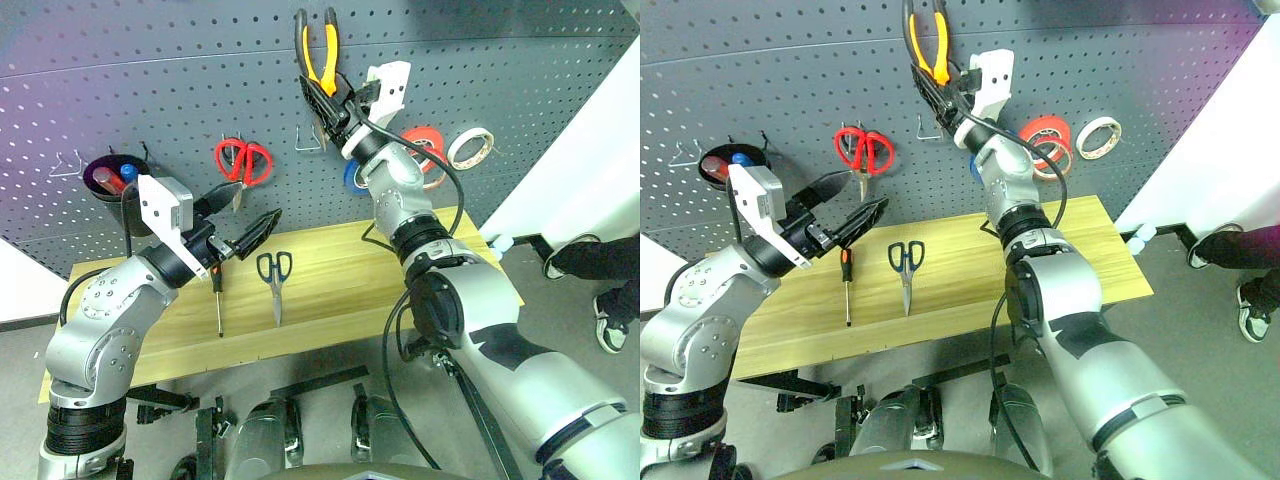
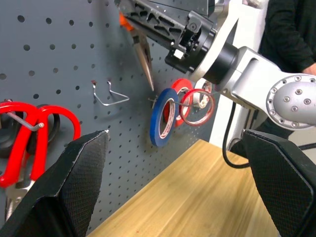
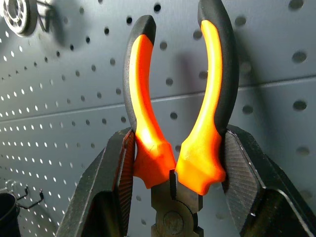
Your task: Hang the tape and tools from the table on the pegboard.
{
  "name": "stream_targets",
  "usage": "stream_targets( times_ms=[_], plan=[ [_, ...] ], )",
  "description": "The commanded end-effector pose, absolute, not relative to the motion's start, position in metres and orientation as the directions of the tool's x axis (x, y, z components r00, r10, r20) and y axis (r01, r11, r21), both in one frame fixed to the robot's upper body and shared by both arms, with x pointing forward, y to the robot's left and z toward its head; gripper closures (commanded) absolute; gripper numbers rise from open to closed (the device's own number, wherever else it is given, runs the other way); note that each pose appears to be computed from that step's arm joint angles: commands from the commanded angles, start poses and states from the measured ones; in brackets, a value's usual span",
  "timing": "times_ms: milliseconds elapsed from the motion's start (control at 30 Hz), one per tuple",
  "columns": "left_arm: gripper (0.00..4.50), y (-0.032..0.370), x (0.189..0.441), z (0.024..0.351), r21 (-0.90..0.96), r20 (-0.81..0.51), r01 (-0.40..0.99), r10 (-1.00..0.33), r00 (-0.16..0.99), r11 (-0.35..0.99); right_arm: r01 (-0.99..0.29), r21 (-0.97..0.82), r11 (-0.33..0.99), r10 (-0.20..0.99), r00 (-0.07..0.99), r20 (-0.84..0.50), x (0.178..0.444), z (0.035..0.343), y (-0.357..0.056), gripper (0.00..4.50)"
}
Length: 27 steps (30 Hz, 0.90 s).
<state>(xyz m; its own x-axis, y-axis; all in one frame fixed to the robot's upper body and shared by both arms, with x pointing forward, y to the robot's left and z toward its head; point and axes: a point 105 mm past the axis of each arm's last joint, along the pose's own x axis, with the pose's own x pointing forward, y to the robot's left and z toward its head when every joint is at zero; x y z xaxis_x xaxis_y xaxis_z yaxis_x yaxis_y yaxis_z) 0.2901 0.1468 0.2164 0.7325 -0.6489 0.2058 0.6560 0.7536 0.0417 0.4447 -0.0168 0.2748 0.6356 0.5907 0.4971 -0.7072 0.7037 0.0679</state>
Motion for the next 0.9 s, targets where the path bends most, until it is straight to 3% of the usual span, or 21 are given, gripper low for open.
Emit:
stream_targets(
  times_ms=[33, 900],
  plan=[
    [0.0, 0.143, 0.283, 0.226, 0.069, 0.235, 0.665, -0.66, 0.714, 0.744, -0.722, 0.03, 0.691, 0.591, 0.589, 0.551, 0.439, 0.3, -0.009, 2.41],
    [0.0, 0.143, 0.272, 0.221, 0.039, 0.203, 0.656, -0.649, 0.734, 0.754, -0.731, 0.013, 0.682, 0.583, 0.555, 0.594, 0.433, 0.307, -0.005, 2.41]
  ],
)
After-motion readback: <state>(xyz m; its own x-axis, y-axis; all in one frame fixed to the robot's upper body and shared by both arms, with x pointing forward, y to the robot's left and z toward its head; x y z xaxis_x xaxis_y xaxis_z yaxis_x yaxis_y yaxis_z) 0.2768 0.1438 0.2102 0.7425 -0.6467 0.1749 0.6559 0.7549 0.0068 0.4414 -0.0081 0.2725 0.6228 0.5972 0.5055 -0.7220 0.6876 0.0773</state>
